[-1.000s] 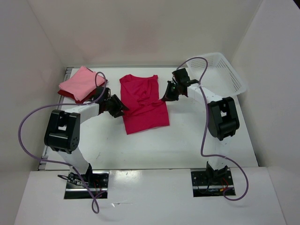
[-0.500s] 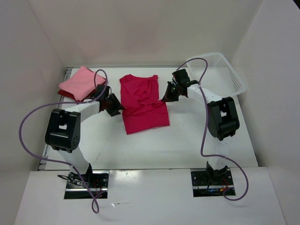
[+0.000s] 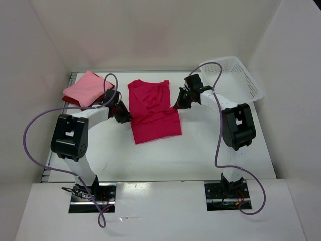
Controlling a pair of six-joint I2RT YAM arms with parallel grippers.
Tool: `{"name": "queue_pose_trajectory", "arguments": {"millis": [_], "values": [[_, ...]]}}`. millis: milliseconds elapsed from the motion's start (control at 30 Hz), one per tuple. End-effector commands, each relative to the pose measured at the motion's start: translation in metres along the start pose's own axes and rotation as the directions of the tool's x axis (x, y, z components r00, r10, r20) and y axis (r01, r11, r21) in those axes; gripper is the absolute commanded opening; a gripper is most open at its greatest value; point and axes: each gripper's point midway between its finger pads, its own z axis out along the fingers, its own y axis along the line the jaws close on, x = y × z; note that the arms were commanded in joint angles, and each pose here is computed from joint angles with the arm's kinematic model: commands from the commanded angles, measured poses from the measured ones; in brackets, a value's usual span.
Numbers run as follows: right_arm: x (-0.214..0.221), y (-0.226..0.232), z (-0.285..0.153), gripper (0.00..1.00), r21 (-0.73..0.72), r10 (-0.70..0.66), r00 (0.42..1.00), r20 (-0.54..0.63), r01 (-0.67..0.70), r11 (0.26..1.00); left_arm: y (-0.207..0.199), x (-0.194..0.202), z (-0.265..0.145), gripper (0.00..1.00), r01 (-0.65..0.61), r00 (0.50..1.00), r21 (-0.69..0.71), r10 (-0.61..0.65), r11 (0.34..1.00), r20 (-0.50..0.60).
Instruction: Fold and stack the t-shirts
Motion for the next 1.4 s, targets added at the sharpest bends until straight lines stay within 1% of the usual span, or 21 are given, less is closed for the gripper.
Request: {"name": "queue_pose_trajectory", "arguments": {"millis": [0,33,133,167,233,267,300,400,533,567,733,867,900,933,967,1067,1167,1233,1267,1300,1367], "values": [[-0.010,0.004,-0.001,0.00,-0.023,-0.020,0.999,0.031,0.021,1.000,-0.006,0.002,-0.002,0.29,-0.044,0.999,0.014,0.044,0.999,0.007],[-0.008,0.002,0.002,0.00,-0.019,-0.017,1.000,0.024,0.018,1.000,-0.006,0.002,-0.002,0.25,-0.044,0.999,0.014,0.044,0.999,0.007],[-0.007,0.003,0.002,0.00,-0.027,-0.008,1.000,0.019,0.009,1.000,-0.008,0.002,0.000,0.20,-0.044,0.999,0.021,0.044,0.999,-0.002],[-0.007,0.003,0.002,0.00,-0.027,-0.008,1.000,0.019,0.009,1.000,-0.008,0.002,0.000,0.15,-0.044,0.999,0.021,0.044,0.999,-0.002],[-0.011,0.006,0.001,0.00,-0.031,-0.011,1.000,0.026,0.012,0.999,-0.011,0.002,-0.001,0.09,-0.044,0.999,0.027,0.044,0.999,-0.009],[-0.012,0.006,0.003,0.00,-0.031,-0.011,1.000,0.026,0.012,0.999,-0.008,0.002,-0.001,0.02,-0.053,0.999,0.013,0.053,0.999,-0.008],[-0.014,0.010,0.001,0.00,-0.044,-0.014,0.999,0.029,0.015,0.999,-0.011,-0.003,-0.002,0.00,-0.055,0.998,0.015,0.055,0.998,0.008],[-0.015,0.011,-0.001,0.00,-0.041,-0.012,1.000,0.024,0.013,0.999,-0.016,-0.020,-0.018,0.00,-0.045,0.998,0.034,0.043,0.998,0.054],[-0.027,0.022,-0.009,0.00,-0.058,-0.022,0.998,0.053,0.025,0.998,-0.021,-0.037,-0.029,0.00,-0.015,0.997,0.075,0.010,0.997,0.077],[-0.027,0.022,-0.009,0.00,-0.058,-0.022,0.998,0.053,0.025,0.998,-0.029,-0.041,-0.034,0.00,-0.011,0.997,0.098,0.003,0.995,0.083],[-0.032,0.026,-0.013,0.00,-0.063,-0.025,0.998,0.062,0.029,0.998,-0.035,-0.045,-0.038,0.00,-0.015,0.996,0.107,0.005,0.994,0.091],[-0.042,0.028,-0.012,0.01,-0.074,-0.023,0.997,0.074,0.029,0.997,-0.032,-0.050,-0.028,0.00,0.005,0.997,0.105,-0.014,0.994,0.080],[-0.040,0.017,-0.003,0.01,-0.058,-0.009,0.998,0.057,0.012,0.998,-0.035,-0.053,-0.024,0.00,0.014,0.996,0.111,-0.023,0.994,0.084],[-0.044,0.019,-0.001,0.01,-0.062,-0.011,0.998,0.064,0.015,0.998,-0.043,-0.059,-0.023,0.00,0.019,0.996,0.127,-0.029,0.992,0.084],[-0.044,0.017,0.004,0.01,-0.058,-0.009,0.998,0.058,0.013,0.998,-0.038,-0.055,-0.010,0.00,0.027,0.998,0.115,-0.034,0.993,0.055],[-0.048,0.000,0.020,0.01,-0.040,0.019,0.999,0.033,-0.018,0.999,-0.042,-0.060,0.005,0.00,0.057,0.997,0.128,-0.064,0.990,0.045],[-0.047,-0.005,0.027,0.01,-0.026,0.014,1.000,0.028,-0.013,1.000,-0.041,-0.073,0.011,0.00,0.063,0.995,0.115,-0.072,0.991,0.071],[-0.051,-0.005,0.032,0.05,-0.027,0.014,0.999,0.030,-0.013,1.000,-0.044,-0.080,0.014,0.06,0.061,0.994,0.115,-0.071,0.991,0.083],[-0.055,-0.002,0.031,0.08,-0.033,0.010,0.999,0.039,-0.008,0.999,-0.037,-0.080,0.017,0.11,0.073,0.994,0.100,-0.081,0.992,0.076],[-0.060,0.002,0.029,0.14,-0.040,0.005,0.999,0.052,-0.003,0.999,-0.033,-0.085,0.017,0.15,0.081,0.992,0.090,-0.089,0.993,0.089],[-0.066,0.006,0.021,0.22,-0.039,0.001,0.998,0.069,0.002,0.999,-0.035,-0.091,0.007,0.28,0.077,0.989,0.112,-0.090,0.991,0.117]]}}
